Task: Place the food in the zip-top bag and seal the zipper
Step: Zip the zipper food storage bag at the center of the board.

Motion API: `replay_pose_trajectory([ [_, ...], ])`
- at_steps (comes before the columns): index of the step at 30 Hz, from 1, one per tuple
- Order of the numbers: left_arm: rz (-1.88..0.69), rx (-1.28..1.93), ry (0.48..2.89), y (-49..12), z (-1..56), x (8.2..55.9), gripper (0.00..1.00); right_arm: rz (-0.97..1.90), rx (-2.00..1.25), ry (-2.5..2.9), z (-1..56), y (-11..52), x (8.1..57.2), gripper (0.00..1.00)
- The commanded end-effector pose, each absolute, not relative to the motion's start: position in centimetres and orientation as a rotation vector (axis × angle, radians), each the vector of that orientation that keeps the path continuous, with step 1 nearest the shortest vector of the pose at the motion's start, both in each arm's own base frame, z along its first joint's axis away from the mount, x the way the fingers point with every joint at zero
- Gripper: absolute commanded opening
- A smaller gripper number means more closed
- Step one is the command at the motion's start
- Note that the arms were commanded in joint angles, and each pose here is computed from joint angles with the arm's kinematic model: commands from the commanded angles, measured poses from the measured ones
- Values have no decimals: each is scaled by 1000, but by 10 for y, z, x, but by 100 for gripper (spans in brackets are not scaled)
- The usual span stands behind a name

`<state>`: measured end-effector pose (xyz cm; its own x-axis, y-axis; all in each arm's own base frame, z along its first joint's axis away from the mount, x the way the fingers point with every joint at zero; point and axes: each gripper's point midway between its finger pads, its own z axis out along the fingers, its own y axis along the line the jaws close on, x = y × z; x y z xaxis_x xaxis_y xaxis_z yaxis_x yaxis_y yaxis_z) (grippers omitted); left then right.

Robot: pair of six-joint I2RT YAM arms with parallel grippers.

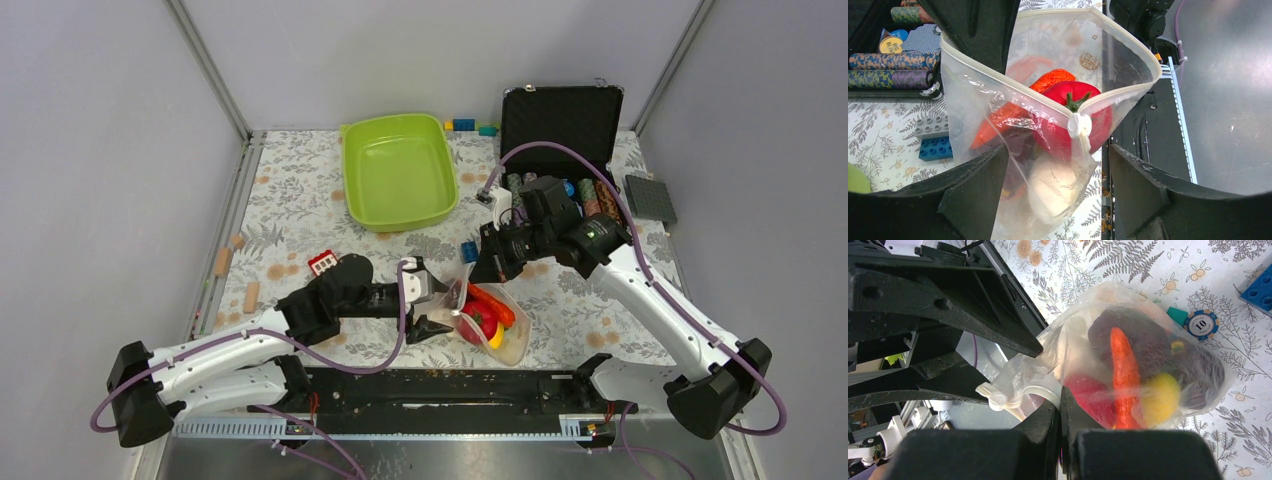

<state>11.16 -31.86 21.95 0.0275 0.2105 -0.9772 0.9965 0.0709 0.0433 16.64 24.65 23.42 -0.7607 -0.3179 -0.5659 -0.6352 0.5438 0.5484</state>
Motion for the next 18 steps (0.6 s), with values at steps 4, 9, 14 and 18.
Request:
replay_pose_trajectory([
  [4, -1040, 1380, 1224, -326, 242, 104, 66, 1072, -761, 2351, 250, 251, 173, 0],
  [9, -1050, 1383, 1230, -332, 240, 105, 62, 1083, -739, 2368, 251, 252, 173, 0],
  [14, -1048, 1350, 1283, -339, 238, 114, 59, 1081, -715, 2379, 250, 251, 172, 0],
  [18, -1049, 1323, 1273, -342, 243, 117, 47, 1070, -708, 2385, 248, 249, 171, 0],
])
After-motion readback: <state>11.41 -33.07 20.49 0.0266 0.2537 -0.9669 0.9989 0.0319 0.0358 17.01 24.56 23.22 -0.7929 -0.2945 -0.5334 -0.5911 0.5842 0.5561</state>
